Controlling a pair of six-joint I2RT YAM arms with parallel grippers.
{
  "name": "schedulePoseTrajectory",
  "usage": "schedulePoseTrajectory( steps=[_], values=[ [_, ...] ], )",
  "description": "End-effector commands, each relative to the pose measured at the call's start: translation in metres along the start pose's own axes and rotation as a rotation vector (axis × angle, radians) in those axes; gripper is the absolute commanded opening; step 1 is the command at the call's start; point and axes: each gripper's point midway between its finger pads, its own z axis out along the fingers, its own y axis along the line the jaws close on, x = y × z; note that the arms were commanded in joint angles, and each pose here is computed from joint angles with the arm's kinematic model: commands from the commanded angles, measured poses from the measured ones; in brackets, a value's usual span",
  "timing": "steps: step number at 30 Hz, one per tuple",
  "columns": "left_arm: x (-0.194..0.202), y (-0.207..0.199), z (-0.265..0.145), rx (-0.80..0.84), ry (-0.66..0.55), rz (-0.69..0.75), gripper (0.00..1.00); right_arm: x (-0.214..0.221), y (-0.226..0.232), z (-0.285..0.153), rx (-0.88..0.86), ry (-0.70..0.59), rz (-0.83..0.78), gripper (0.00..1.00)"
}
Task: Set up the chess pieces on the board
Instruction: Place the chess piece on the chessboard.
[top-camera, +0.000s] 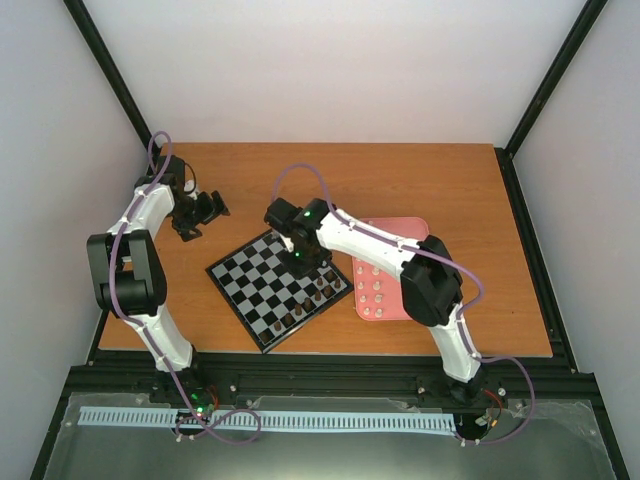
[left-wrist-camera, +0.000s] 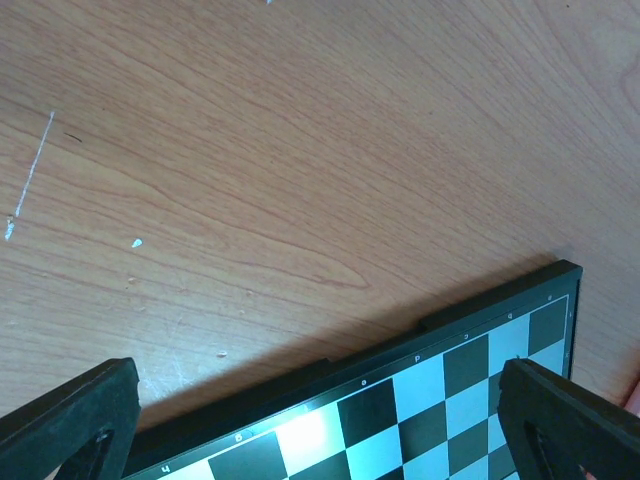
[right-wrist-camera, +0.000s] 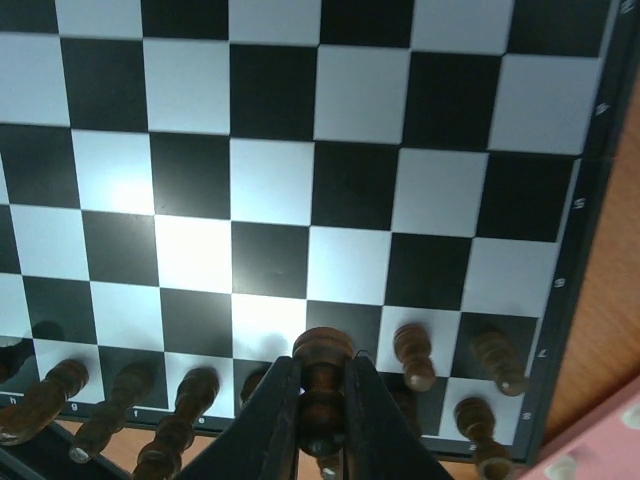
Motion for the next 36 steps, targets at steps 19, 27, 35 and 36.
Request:
schedulePoseTrajectory(
  steps=[19, 27, 35, 36],
  values=[
    [-0.005, -0.009, -0.010, 0.022, -0.038, 0.027, 1.00, 0.036, 0.000, 0.057, 0.035, 0.171, -0.012, 0.04],
    [-0.005, -0.007, -0.008, 0.015, -0.034, 0.026, 1.00, 0.040, -0.001, 0.061, 0.037, 0.193, -0.016, 0.08],
    [-0.006, -0.008, -0.007, 0.015, -0.032, 0.026, 1.00, 0.032, 0.000, 0.052, 0.036, 0.158, -0.026, 0.17],
    [-0.006, -0.008, -0.007, 0.015, -0.032, 0.026, 1.00, 0.030, 0.000, 0.049, 0.035, 0.152, -0.029, 0.18]
  ],
)
